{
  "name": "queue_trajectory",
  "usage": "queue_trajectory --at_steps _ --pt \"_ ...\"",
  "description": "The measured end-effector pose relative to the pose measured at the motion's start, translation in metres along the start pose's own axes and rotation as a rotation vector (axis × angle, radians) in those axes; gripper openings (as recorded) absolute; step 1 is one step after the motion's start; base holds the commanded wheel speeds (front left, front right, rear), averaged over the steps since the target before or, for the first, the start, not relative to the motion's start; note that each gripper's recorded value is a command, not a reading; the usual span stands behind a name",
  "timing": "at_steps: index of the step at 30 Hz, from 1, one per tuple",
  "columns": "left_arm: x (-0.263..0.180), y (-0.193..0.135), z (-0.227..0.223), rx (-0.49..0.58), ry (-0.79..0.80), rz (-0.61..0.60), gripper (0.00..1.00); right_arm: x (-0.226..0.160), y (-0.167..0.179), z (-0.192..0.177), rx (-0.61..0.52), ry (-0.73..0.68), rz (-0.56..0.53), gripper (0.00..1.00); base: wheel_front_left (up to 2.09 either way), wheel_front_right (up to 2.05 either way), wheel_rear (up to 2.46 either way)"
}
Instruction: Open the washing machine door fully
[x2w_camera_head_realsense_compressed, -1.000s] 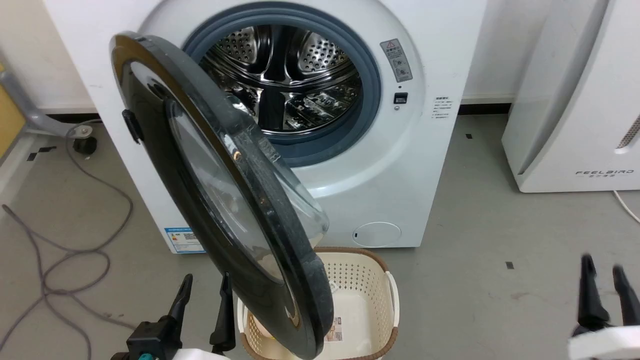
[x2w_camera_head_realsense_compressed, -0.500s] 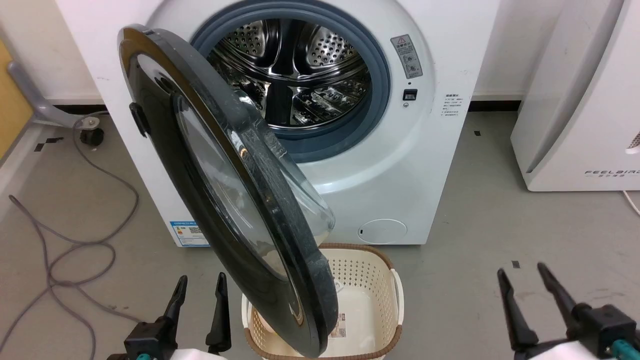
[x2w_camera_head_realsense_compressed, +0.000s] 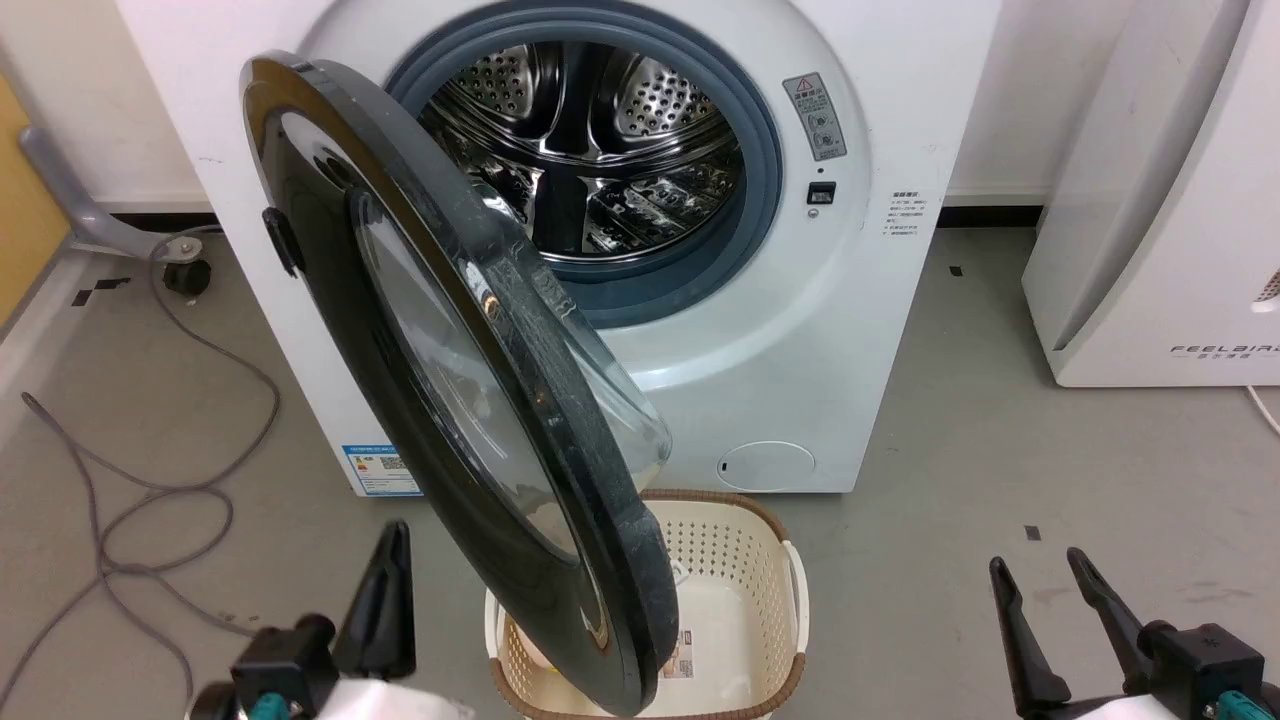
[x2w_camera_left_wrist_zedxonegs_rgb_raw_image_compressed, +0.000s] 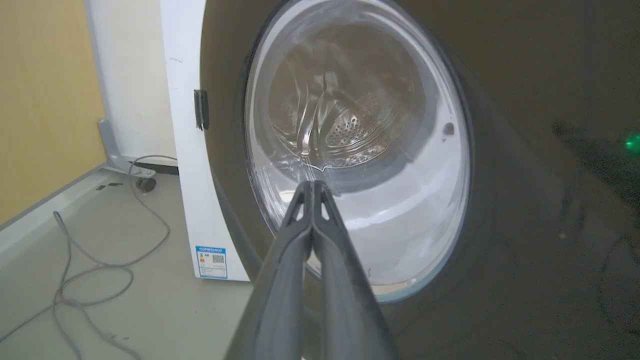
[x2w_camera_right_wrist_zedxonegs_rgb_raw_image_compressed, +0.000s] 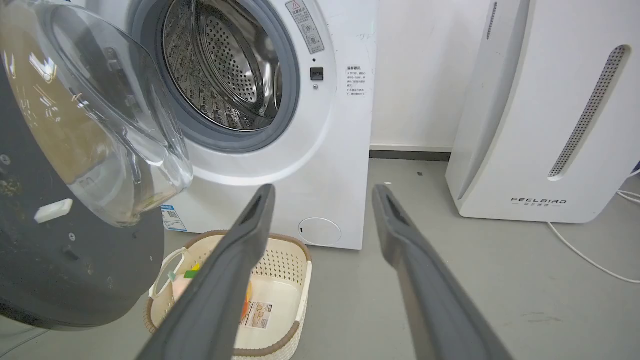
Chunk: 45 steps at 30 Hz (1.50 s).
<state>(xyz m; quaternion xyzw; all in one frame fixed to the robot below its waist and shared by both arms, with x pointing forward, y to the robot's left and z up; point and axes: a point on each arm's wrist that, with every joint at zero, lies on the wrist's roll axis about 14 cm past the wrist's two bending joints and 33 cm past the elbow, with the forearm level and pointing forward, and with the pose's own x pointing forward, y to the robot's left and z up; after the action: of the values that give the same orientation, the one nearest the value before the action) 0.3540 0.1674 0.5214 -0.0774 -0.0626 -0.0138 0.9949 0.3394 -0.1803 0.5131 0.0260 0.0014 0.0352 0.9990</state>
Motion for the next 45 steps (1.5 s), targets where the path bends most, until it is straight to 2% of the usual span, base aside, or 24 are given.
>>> queue_trajectory --at_steps 10,14,20,24,31,37,40,45 --pt "0.018 -0.012 0.106 0.028 -0.331 -0.031 0.00 -0.001 -0.001 0.003 0.016 -0.010 -0.004 1.00 0.00 0.00 0.00" --pt "0.022 -0.023 0.162 0.037 -0.508 -0.069 0.00 -0.001 -0.001 0.003 0.025 -0.014 -0.004 1.00 0.00 0.00 0.00" --pt "0.018 -0.059 0.252 0.039 -0.790 -0.177 0.00 0.002 0.000 0.001 0.029 -0.008 0.001 1.00 0.00 0.00 0.00" --pt "0.007 -0.095 0.280 0.025 -0.875 -0.297 0.00 0.002 0.000 0.000 0.030 -0.006 0.000 1.00 0.00 0.00 0.00" --pt "-0.011 -0.173 0.257 -0.034 -0.747 -0.586 0.00 -0.001 -0.001 -0.003 0.051 0.003 -0.005 1.00 0.00 0.00 0.00" --pt "-0.029 -0.228 0.179 -0.022 -0.429 -0.787 0.00 -0.002 -0.002 -0.009 0.062 0.020 -0.010 1.00 0.00 0.00 0.00" --pt "-0.041 -0.238 0.129 -0.007 -0.234 -0.839 0.00 -0.003 -0.002 -0.010 0.067 0.018 -0.012 1.00 0.00 0.00 0.00" --pt "-0.053 -0.230 0.063 0.020 0.019 -0.832 0.00 -0.003 -0.004 -0.011 0.069 0.020 -0.016 1.00 0.00 0.00 0.00"
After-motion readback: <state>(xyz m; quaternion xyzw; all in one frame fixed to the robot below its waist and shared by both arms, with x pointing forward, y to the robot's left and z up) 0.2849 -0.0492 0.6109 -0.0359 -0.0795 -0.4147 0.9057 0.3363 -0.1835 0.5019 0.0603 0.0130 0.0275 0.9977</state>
